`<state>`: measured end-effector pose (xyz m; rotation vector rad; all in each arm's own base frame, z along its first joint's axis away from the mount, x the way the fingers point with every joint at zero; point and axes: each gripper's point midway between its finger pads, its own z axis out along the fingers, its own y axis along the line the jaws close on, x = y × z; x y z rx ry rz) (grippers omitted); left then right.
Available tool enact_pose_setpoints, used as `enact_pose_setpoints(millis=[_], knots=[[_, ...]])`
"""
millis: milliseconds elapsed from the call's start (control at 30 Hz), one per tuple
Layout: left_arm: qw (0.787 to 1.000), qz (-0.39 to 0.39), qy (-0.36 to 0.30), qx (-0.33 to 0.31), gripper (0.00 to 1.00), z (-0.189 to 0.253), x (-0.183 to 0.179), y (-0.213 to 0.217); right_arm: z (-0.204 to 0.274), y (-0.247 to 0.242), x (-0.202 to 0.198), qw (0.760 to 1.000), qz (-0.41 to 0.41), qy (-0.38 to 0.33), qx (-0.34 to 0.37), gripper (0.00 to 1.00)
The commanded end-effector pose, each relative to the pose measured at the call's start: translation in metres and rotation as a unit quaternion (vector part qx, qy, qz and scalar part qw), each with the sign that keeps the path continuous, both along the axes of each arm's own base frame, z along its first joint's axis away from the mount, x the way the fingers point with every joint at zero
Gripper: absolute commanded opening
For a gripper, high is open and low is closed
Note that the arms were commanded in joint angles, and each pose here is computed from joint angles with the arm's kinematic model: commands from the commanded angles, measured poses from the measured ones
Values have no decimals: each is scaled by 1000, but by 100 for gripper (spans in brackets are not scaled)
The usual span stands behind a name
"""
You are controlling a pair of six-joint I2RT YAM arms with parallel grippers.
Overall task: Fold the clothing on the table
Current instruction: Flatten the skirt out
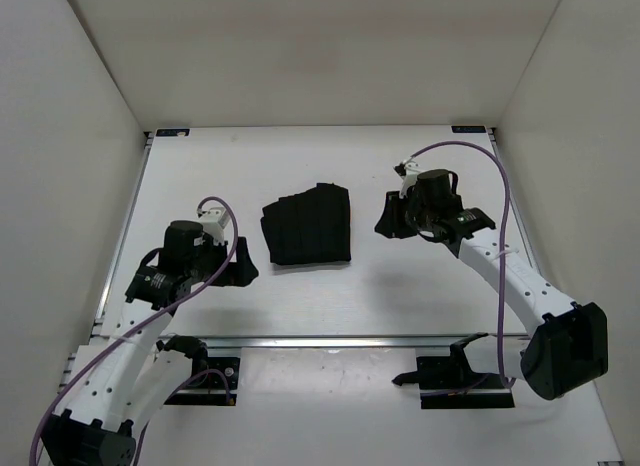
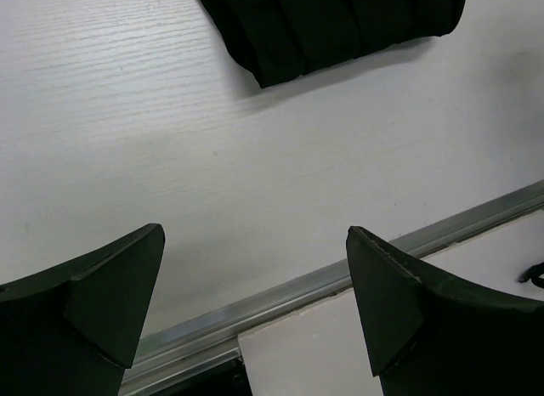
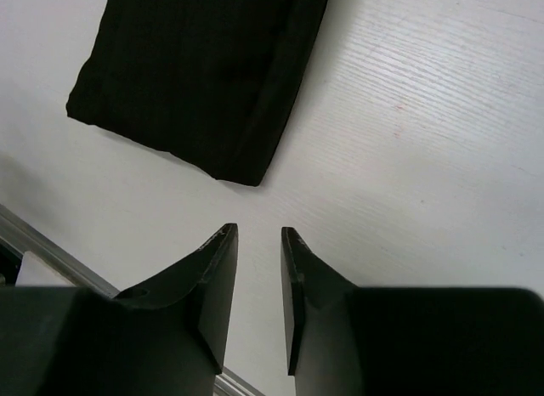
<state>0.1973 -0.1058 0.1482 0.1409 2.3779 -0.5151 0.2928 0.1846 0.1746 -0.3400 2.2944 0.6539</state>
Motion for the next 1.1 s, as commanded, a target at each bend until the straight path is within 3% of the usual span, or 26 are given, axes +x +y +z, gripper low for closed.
enact_pose_setpoints(millis=[0, 100, 300, 600, 700, 833, 867, 900, 967, 1067], knots=[[1000, 5, -25, -4, 99, 8, 0, 4, 7, -2, 0, 1000, 3, -23, 5, 26], [999, -1, -51, -15, 98, 17, -2, 0, 13, 9, 2, 999, 15, -37, 5, 32], [1000, 16, -25, 0, 98, -2, -3, 0, 5, 25, 23, 999, 28, -20, -3, 52], [999, 10, -42, -13, 98, 2, -4, -3, 17, 46, 57, 999, 10, -38, -18, 49], [999, 10, -35, -12, 88, -1, -3, -3, 10, 57, 68, 999, 12, -33, -11, 46], [999, 23, -39, -13, 55, 1, 0, 2, 2, 85, 81, 999, 34, -20, 3, 46], [999, 19, -38, -17, 52, 1, -1, 0, 4, 94, 86, 999, 37, -25, 5, 46], [999, 21, -39, -13, 59, 0, -1, 1, -2, 110, 93, 999, 50, -19, 5, 46], [999, 18, -42, -13, 64, 1, -2, 0, -10, 119, 97, 999, 51, -12, 1, 48], [999, 13, -44, -13, 83, 2, -2, -1, -24, 140, 112, 999, 43, -3, -2, 49]])
